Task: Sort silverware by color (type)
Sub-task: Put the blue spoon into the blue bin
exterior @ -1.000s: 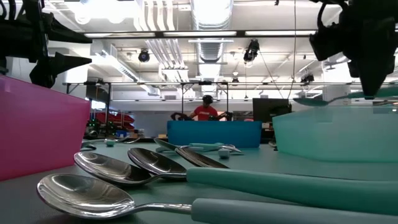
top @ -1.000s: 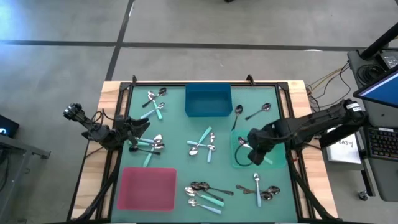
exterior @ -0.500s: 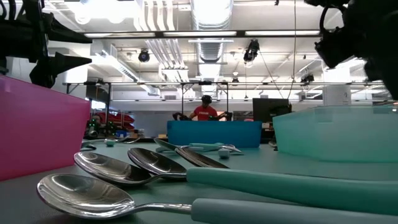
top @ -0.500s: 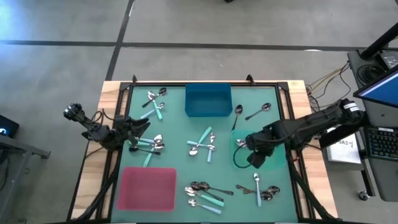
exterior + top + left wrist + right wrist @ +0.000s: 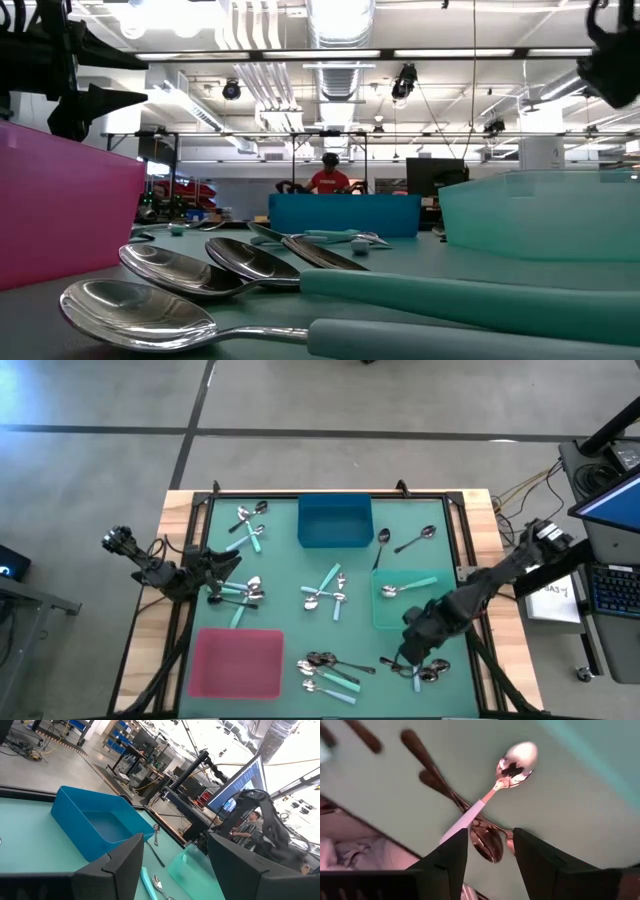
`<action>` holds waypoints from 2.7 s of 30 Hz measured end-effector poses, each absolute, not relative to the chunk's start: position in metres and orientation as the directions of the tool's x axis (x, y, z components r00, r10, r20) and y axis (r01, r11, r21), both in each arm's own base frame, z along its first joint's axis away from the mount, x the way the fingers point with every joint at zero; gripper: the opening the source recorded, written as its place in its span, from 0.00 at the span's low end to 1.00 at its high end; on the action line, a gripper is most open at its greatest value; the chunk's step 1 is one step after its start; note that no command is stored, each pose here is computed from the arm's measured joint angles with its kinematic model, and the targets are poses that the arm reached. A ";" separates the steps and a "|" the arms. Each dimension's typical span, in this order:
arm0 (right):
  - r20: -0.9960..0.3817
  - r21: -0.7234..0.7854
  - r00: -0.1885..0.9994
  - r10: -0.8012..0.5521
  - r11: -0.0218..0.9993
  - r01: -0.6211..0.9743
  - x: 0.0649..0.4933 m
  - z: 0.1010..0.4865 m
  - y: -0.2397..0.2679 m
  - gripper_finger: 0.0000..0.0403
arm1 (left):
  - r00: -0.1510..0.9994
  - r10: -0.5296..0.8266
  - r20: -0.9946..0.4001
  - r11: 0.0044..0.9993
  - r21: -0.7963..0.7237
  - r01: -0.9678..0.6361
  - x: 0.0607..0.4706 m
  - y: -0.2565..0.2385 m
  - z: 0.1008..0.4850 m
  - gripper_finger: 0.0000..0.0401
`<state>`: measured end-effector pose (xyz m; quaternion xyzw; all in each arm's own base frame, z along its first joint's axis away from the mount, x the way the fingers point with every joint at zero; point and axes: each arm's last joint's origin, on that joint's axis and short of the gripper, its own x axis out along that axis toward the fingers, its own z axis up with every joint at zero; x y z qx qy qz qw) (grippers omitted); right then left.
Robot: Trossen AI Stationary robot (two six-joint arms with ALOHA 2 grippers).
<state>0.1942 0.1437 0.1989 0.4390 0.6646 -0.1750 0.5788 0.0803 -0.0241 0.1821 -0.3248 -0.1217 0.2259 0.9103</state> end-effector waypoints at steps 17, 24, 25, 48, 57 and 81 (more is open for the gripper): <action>-0.935 0.150 -0.032 0.354 0.476 0.867 0.206 0.161 0.164 0.31 | 0.868 0.490 0.074 0.687 -0.646 -0.333 0.080 -0.024 0.182 0.51; -0.951 0.196 0.063 0.304 0.429 0.882 0.206 0.170 0.160 0.30 | 0.868 0.490 0.074 0.687 -0.645 -0.333 0.080 -0.024 0.182 0.51; -0.952 0.189 0.057 0.300 0.431 0.883 0.207 0.168 0.160 0.30 | 0.869 0.490 0.074 0.688 -0.645 -0.333 0.080 -0.024 0.182 0.51; -0.952 0.143 -0.035 0.304 0.544 0.827 0.209 0.150 0.164 0.03 | 0.868 0.490 0.074 0.688 -0.645 -0.334 0.080 -0.024 0.182 0.51; -0.907 0.366 0.155 0.392 0.548 0.752 0.210 0.194 0.146 0.02 | 0.869 0.490 0.073 0.688 -0.644 -0.334 0.080 -0.024 0.182 0.51; -0.281 0.051 0.773 -0.569 0.796 0.604 0.294 0.268 -0.093 0.02 | 0.869 0.490 0.073 0.688 -0.644 -0.334 0.080 -0.024 0.182 0.51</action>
